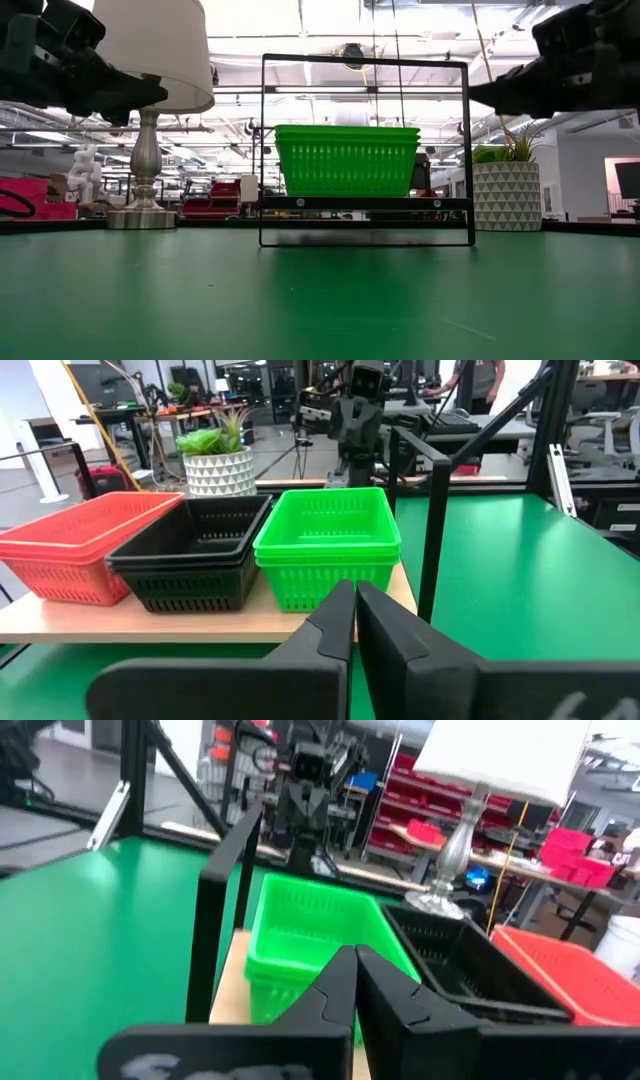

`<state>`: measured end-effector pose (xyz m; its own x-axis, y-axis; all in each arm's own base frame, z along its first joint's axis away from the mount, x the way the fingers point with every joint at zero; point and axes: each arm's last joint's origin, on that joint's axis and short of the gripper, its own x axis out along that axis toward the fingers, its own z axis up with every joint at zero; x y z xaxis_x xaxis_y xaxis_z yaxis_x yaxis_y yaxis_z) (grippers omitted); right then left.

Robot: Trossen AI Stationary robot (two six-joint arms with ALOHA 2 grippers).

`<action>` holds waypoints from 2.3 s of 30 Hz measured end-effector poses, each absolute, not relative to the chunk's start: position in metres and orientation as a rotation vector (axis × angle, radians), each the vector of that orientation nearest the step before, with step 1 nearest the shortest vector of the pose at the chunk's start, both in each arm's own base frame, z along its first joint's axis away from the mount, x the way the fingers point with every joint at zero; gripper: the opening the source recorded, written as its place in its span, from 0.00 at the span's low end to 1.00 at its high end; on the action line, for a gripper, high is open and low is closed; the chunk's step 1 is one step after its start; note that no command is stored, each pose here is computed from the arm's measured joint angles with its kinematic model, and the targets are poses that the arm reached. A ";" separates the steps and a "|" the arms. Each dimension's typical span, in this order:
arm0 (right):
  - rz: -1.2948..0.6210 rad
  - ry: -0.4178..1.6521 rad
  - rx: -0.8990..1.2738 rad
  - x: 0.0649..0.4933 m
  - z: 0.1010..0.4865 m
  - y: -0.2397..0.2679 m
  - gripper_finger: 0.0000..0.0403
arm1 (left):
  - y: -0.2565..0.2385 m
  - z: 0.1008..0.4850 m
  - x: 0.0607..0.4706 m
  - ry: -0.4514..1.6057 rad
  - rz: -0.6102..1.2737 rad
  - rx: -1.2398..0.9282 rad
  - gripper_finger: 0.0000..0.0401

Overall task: Stack baskets on shelf by color
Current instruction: Return to Home Position

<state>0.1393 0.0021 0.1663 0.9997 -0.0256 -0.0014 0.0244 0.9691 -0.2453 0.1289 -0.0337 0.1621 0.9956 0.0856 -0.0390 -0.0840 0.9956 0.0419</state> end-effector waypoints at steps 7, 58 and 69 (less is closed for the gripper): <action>-0.035 -0.030 -0.279 0.134 0.171 0.002 0.00 | -0.034 0.162 0.129 0.042 0.083 0.034 0.02; -0.053 -0.017 -0.223 0.097 0.170 -0.002 0.00 | -0.036 0.170 0.114 -0.009 -0.032 0.112 0.02; -0.053 -0.017 -0.224 0.097 0.170 -0.002 0.00 | -0.031 0.179 0.097 -0.124 -0.078 0.139 0.03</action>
